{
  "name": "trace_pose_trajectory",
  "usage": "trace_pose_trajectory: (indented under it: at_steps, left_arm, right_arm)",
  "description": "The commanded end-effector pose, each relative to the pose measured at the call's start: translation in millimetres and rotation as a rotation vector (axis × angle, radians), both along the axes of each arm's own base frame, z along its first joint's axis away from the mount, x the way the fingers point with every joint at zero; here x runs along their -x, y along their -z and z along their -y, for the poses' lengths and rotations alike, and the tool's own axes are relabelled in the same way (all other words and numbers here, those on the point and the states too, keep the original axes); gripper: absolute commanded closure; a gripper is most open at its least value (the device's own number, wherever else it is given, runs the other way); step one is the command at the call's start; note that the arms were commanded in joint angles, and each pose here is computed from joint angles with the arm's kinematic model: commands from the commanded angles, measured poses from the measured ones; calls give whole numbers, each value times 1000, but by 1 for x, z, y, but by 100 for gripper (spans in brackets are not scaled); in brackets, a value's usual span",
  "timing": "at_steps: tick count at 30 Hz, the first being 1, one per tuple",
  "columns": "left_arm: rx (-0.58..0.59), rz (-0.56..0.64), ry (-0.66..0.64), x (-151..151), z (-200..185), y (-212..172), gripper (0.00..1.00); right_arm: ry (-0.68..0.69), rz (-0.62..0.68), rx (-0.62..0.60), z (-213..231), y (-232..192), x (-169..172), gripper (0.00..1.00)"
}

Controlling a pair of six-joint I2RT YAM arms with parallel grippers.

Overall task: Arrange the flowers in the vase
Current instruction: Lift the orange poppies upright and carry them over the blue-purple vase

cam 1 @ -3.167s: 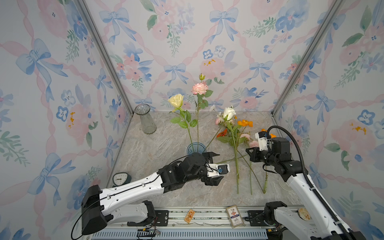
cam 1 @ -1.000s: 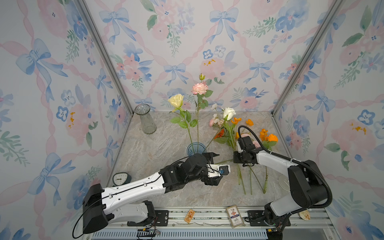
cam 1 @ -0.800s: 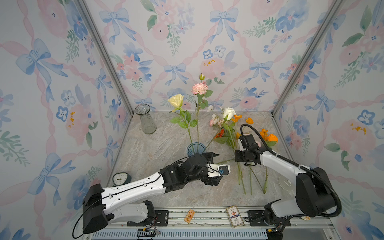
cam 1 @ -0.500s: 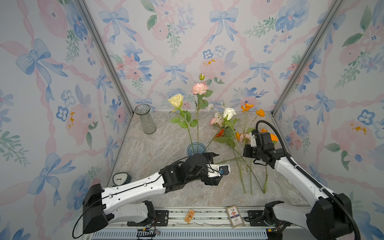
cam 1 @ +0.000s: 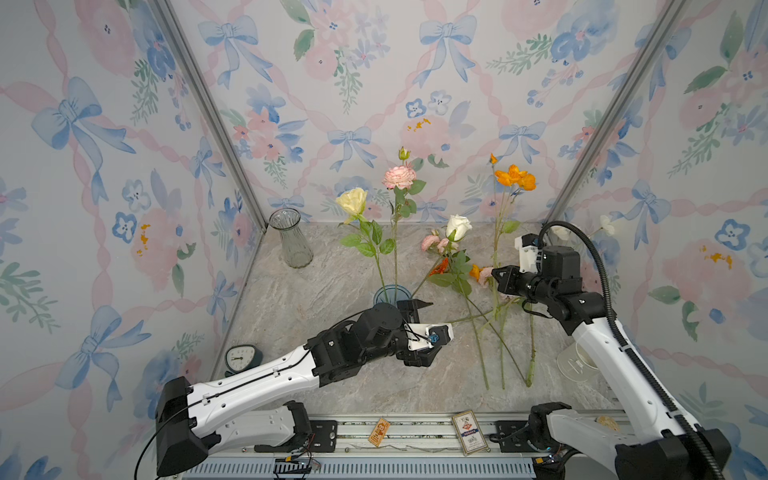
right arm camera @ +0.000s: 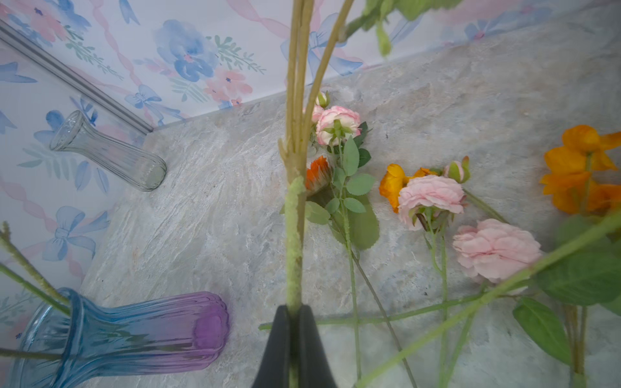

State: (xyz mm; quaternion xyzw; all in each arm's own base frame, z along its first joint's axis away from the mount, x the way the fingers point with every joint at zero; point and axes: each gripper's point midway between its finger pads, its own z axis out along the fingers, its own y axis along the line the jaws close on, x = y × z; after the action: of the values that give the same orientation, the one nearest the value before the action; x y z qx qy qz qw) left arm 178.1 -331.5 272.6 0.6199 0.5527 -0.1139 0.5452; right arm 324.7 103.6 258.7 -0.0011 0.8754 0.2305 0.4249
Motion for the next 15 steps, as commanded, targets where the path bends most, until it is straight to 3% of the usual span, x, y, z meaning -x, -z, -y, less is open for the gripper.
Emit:
trace_pose_trajectory:
  at_steps: [1,5,15]
  left_arm:
    - [20,-22,7,0,4,-5,2]
    - [28,-31,22,1,11,-5,2]
    - [199,41,-31,6,-27,-63,2]
  right_arm:
    - [-7,27,-14,2,1,22,100]
    - [-45,92,-33,-3,-30,33,100]
    - [-229,675,-72,-53,-155,81,100]
